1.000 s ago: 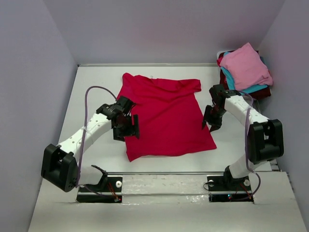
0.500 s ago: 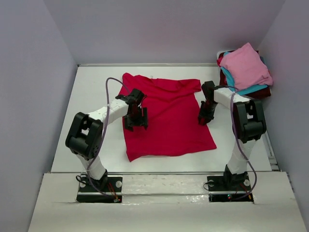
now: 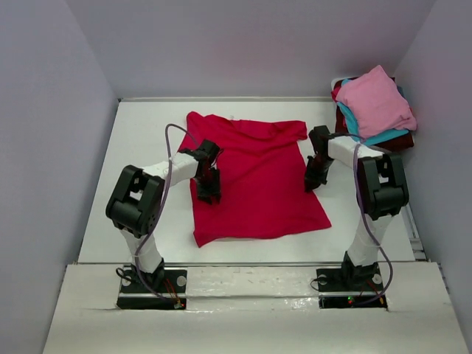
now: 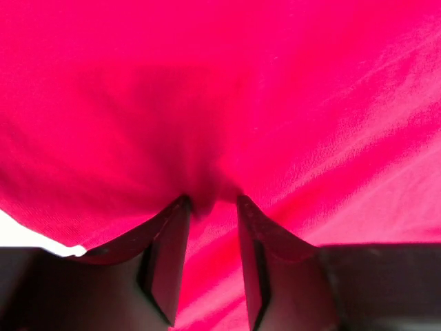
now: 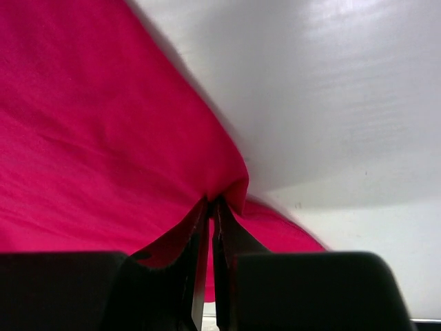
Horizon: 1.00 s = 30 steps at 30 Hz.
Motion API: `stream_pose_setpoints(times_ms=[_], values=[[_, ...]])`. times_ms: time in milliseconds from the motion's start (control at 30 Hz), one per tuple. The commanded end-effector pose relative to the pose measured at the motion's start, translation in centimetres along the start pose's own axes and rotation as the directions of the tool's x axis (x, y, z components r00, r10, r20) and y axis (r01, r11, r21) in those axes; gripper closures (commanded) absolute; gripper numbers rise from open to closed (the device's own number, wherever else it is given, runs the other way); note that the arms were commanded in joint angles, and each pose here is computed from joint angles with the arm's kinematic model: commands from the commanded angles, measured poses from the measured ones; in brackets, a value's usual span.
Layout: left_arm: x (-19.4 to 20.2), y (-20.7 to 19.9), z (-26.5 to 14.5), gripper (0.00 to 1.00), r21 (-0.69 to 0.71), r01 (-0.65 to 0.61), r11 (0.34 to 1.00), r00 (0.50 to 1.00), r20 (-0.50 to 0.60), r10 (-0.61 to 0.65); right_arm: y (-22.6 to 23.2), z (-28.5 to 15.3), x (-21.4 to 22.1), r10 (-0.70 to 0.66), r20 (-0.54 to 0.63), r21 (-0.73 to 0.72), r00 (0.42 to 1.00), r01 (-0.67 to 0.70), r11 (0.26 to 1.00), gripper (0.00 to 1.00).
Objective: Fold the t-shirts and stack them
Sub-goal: Flatten the tshirt out
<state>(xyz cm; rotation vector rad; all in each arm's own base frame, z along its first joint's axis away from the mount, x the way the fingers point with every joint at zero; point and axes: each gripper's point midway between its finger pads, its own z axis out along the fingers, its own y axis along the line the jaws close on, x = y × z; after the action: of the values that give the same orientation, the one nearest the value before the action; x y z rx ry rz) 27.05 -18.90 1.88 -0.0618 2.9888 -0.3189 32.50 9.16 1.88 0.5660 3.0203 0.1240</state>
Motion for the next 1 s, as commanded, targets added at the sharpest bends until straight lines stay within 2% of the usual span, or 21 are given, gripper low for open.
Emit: stream_pose_setpoints(times_ms=[0,167,333,800,967], values=[[2.6,0.6,-0.4,0.58,0.015,0.014,1.000,0.998,-0.058,-0.013,-1.3,0.6,3.2,0.008,-0.070,0.007,0.998,-0.007,1.000,0.88],[3.8,1.0,-1.1,0.64,0.013,0.019,1.000,0.997,-0.073,-0.018,-2.4,0.2,6.5,0.025,-0.131,-0.005,0.991,-0.026,1.000,0.88],[5.2,1.5,-2.2,0.64,0.014,0.026,1.000,0.996,-0.088,-0.024,-2.6,-1.1,9.2,0.047,-0.194,-0.036,0.980,-0.055,0.998,0.89],[11.1,3.6,-5.4,0.64,0.022,0.083,0.996,0.986,-0.147,-0.078,-5.3,-4.9,15.9,0.065,-0.272,-0.052,0.960,-0.082,0.995,0.90],[11.5,3.7,-6.8,0.64,0.016,0.081,0.997,0.990,-0.121,-0.078,-5.7,-6.6,16.1,0.055,-0.234,-0.058,0.971,-0.070,0.996,0.89]])
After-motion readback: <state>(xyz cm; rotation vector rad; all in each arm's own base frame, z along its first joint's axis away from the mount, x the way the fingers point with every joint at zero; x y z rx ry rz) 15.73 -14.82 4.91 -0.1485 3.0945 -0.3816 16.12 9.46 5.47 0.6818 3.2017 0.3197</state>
